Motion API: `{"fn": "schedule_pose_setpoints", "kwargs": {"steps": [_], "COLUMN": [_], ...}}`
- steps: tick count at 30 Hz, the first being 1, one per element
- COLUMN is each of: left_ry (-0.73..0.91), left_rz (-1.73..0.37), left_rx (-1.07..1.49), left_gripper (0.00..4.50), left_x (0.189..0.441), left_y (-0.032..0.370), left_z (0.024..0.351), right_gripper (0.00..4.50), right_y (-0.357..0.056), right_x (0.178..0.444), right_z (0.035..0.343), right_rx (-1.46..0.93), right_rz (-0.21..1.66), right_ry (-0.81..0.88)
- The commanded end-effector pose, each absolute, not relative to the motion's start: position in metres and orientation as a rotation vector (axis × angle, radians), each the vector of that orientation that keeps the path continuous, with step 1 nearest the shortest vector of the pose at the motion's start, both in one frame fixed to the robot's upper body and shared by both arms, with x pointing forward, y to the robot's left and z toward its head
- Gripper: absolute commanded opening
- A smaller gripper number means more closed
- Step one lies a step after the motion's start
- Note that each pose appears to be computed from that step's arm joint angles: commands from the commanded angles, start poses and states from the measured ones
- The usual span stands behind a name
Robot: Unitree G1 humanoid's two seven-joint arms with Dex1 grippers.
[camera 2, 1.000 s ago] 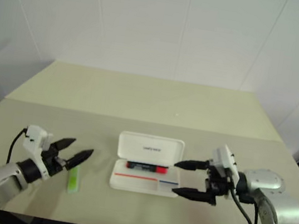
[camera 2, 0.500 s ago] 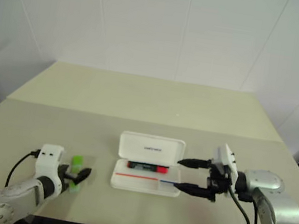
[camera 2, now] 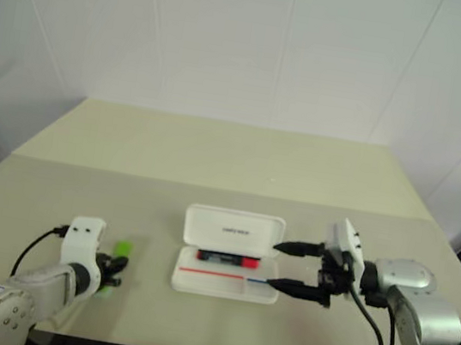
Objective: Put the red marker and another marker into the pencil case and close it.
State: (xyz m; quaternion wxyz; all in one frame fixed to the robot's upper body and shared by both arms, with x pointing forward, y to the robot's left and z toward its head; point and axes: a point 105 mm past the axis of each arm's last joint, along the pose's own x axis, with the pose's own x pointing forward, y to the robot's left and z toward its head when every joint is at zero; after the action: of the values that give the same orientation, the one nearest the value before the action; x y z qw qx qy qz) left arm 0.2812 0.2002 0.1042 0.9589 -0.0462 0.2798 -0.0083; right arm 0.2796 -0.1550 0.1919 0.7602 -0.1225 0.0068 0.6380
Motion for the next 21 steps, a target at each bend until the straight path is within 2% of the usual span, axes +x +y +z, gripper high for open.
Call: {"fn": "schedule_pose_setpoints", "kwargs": {"steps": [1, 6, 18, 21], "left_ry": [0.691, 0.662, 0.287, 0.149], "left_rz": [0.014, -0.007, -0.289, -0.444], "left_rx": [-0.115, -0.099, 0.093, 0.182], "left_gripper": [1.09, 1.09, 1.09, 1.09], "left_x": [0.274, 0.282, 0.326, 0.332], "left_y": [0.205, 0.204, 0.206, 0.196], "left_z": [0.081, 0.090, 0.176, 0.207], "right_gripper": [4.50, 4.50, 4.50, 4.50], "right_y": [-0.156, -0.159, -0.176, -0.189], "right_x": [0.279, 0.280, 0.270, 0.269], "right_z": [0.202, 0.204, 0.208, 0.206], "right_rx": [-0.296, -0.299, -0.269, -0.255], "right_rz": [1.376, 1.366, 1.367, 1.347], "right_ry": [-0.034, -0.037, -0.053, -0.039]}}
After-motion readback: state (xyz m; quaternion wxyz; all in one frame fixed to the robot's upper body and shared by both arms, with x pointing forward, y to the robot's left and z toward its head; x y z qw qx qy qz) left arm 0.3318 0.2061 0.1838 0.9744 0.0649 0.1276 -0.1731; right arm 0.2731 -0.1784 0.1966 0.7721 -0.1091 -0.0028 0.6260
